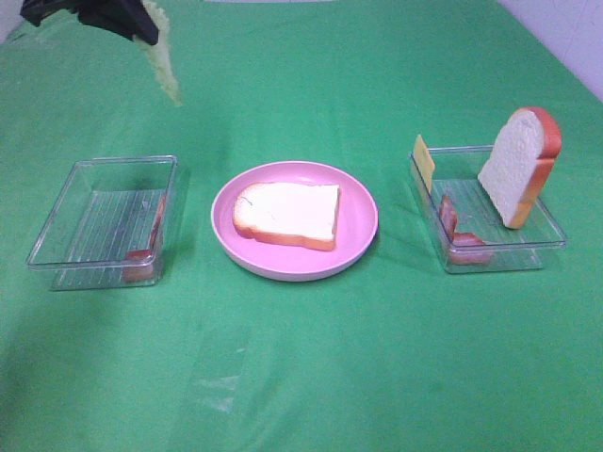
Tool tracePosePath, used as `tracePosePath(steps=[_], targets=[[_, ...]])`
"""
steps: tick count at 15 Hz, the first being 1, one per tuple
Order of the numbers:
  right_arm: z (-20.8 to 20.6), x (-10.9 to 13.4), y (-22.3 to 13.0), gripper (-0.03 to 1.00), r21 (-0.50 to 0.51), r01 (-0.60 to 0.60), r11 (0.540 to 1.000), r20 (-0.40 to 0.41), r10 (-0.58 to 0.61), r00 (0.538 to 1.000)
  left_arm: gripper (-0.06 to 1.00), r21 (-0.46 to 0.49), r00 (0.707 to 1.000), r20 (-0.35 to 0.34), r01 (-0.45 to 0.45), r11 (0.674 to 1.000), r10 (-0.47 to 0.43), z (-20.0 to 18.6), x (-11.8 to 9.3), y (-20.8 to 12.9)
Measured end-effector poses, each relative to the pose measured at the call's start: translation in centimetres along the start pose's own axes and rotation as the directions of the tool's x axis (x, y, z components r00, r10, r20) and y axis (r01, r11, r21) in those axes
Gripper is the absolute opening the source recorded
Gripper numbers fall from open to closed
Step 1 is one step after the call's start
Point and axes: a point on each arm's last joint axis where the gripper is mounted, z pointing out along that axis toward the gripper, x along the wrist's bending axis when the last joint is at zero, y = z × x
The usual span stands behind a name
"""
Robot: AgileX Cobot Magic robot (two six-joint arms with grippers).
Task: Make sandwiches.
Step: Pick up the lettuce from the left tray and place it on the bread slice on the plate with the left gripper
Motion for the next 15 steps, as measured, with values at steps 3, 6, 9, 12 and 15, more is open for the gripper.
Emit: tracePosePath(steps=[3,6,9,12,15], targets=[[0.0,0.0,0.0,0.96,0.0,0.0,1.0,0.0,0.0,1.0,0.0,0.004,0.993,0.114,-0.009,1.0,0.008,3.1,-3.9,-0.9],[0.0,0.0,0.0,0.96,0.0,0.0,1.0,-0.001,0.0,1.0,0.0,0.083,0.983,0.182,-0.01,0.996,-0.005,7.4,-6.5,-2.9],[0.0,0.0,0.0,0.96,0.0,0.0,1.0,-0.001,0.0,1.0,0.0,0.182,0.976,0.217,-0.033,0.983,-0.008,11.6,-8.8,-5.5],[0.0,0.0,0.0,0.96,0.0,0.0,1.0,-0.001,0.0,1.0,0.0,0.247,0.974,0.222,-0.025,0.969,-0.031,14.6,-9.2,-7.3],[0.0,0.0,0.0,0.96,0.0,0.0,1.0,-0.001,0.0,1.0,0.0,0.245,0.975,0.22,-0.022,0.969,-0.034,14.9,-9.1,-7.3]])
